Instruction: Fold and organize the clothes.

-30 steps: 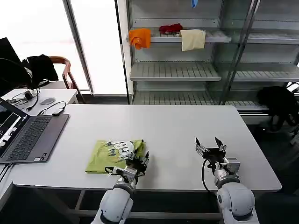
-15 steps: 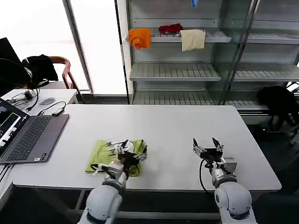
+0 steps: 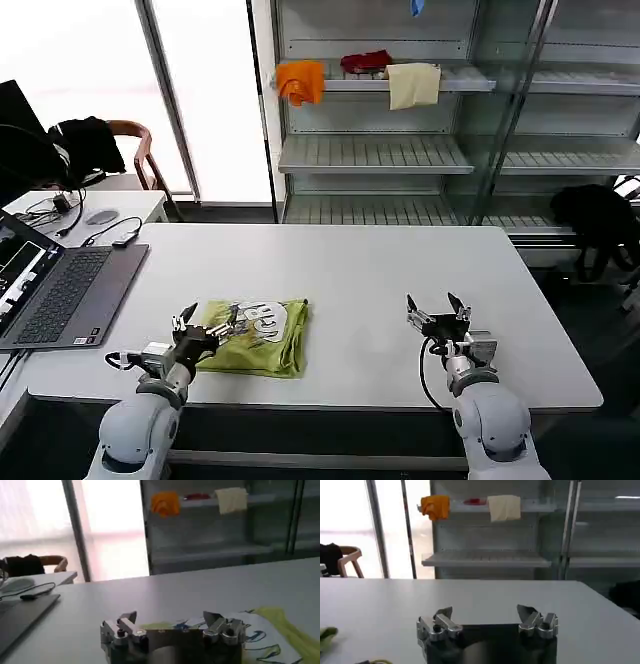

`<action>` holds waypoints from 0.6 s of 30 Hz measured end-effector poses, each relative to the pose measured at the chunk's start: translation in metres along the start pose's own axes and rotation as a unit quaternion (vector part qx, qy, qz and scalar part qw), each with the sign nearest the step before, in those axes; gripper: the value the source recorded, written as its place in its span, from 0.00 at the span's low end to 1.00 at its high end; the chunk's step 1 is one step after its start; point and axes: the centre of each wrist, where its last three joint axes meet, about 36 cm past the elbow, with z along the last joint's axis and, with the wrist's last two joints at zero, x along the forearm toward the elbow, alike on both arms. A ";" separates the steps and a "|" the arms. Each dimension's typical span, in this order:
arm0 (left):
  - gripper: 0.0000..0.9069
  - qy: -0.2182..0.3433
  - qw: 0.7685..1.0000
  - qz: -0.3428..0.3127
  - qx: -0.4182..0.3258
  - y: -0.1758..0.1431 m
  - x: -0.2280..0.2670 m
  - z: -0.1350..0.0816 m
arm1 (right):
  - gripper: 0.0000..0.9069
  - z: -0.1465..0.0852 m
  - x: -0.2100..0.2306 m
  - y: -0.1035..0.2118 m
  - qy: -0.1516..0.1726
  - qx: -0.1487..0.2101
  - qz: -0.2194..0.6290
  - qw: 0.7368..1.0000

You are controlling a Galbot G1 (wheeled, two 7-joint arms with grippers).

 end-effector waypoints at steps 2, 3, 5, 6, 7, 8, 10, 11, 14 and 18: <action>1.00 0.003 1.000 -0.005 0.004 0.006 -0.002 0.003 | 1.00 0.000 0.000 0.000 0.000 0.001 0.000 1.000; 1.00 0.005 1.000 -0.007 0.006 0.009 -0.003 0.005 | 1.00 0.000 0.000 -0.001 0.000 0.002 0.000 1.000; 1.00 0.011 1.000 -0.009 0.011 0.013 -0.004 0.009 | 1.00 0.000 -0.001 -0.001 0.001 0.002 0.000 1.000; 1.00 0.015 1.000 -0.009 0.014 0.015 -0.005 0.012 | 1.00 0.000 -0.001 -0.002 0.001 0.003 0.000 1.000; 1.00 0.018 1.000 -0.009 0.016 0.016 -0.005 0.014 | 1.00 0.001 -0.001 -0.002 0.002 0.003 0.000 1.000; 1.00 0.021 1.000 -0.009 0.018 0.017 -0.006 0.016 | 1.00 0.001 -0.001 -0.002 0.002 0.003 0.000 1.000; 1.00 0.027 0.999 -0.009 0.022 0.018 -0.007 0.021 | 1.00 0.001 -0.001 -0.002 0.002 0.003 0.000 1.000; 1.00 0.030 0.999 -0.009 0.024 0.018 -0.008 0.023 | 1.00 0.001 -0.002 -0.002 0.002 0.003 -0.001 1.000; 0.99 0.037 0.999 -0.012 0.029 0.019 -0.011 0.028 | 1.00 0.002 -0.002 -0.002 0.002 0.003 -0.001 1.000; 0.87 0.043 0.998 -0.012 0.038 0.021 -0.014 0.033 | 1.00 0.004 -0.001 -0.003 0.002 0.002 -0.001 1.000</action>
